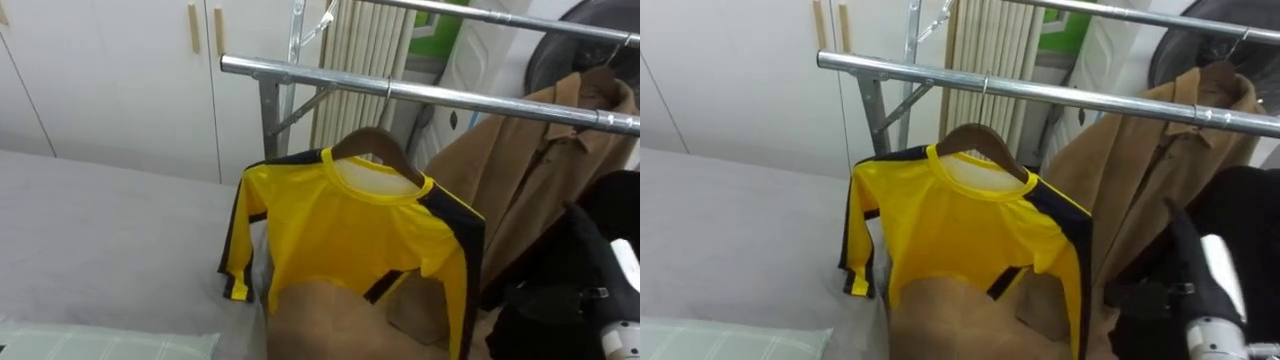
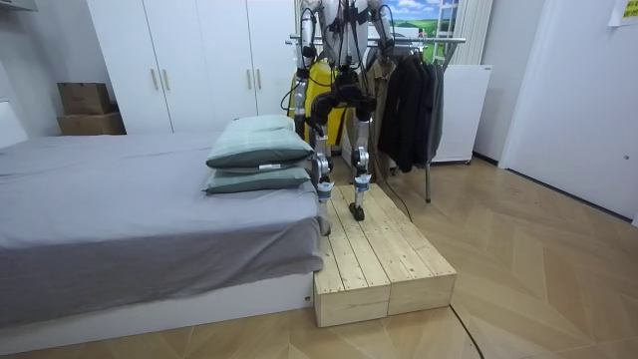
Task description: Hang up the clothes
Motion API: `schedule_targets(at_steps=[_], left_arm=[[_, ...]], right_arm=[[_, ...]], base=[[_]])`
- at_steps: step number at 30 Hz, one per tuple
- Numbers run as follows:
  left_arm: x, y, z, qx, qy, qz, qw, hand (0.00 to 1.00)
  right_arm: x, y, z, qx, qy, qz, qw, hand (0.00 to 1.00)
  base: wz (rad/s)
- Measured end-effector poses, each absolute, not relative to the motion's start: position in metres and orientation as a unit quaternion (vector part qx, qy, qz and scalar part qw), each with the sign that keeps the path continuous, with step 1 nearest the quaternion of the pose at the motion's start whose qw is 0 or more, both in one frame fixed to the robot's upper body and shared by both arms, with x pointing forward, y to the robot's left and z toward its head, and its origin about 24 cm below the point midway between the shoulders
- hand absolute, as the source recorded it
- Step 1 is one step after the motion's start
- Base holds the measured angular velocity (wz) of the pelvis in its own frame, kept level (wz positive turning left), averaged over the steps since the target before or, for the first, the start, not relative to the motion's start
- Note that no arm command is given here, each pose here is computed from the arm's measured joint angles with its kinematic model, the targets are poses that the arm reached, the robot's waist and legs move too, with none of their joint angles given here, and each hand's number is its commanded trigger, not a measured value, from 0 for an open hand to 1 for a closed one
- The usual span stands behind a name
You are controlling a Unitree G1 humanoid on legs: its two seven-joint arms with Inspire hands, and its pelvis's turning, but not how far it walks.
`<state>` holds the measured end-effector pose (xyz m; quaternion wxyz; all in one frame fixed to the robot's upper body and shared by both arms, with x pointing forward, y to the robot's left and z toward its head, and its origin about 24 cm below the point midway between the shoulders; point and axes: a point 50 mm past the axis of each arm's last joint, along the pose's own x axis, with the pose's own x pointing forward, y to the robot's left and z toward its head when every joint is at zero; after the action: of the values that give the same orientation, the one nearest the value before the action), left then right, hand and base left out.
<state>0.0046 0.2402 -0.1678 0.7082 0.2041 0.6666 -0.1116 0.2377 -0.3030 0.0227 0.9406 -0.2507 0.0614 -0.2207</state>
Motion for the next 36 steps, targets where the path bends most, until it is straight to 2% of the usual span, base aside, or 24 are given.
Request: schedule_targets(at_steps=[8, 14, 26, 32, 36], left_arm=[[0.000, 0.238, -0.168, 0.200, 0.668, -0.111, 0.708, 0.00], [-0.001, 0.237, -0.168, 0.198, 0.671, -0.110, 0.707, 0.00], [-0.002, 0.236, -0.168, 0.197, 0.671, -0.110, 0.706, 0.00], [-0.004, 0.233, -0.169, 0.193, 0.673, -0.112, 0.705, 0.00], [-0.004, 0.229, -0.170, 0.190, 0.673, -0.113, 0.705, 0.00]], right_arm=[[0.206, -0.313, -0.001, -0.216, 0.106, -0.266, 0.933, 0.00], [0.186, -0.303, -0.025, -0.213, 0.153, -0.257, 0.930, 0.00], [0.189, -0.295, -0.025, -0.231, 0.150, -0.227, 0.934, 0.00], [0.200, -0.263, -0.019, -0.226, 0.121, -0.151, 0.955, 0.00], [0.193, -0.249, -0.037, -0.213, 0.155, -0.122, 0.957, 0.00]], base=[[-0.01], [-0.08], [-0.02], [-0.14], [0.01]])
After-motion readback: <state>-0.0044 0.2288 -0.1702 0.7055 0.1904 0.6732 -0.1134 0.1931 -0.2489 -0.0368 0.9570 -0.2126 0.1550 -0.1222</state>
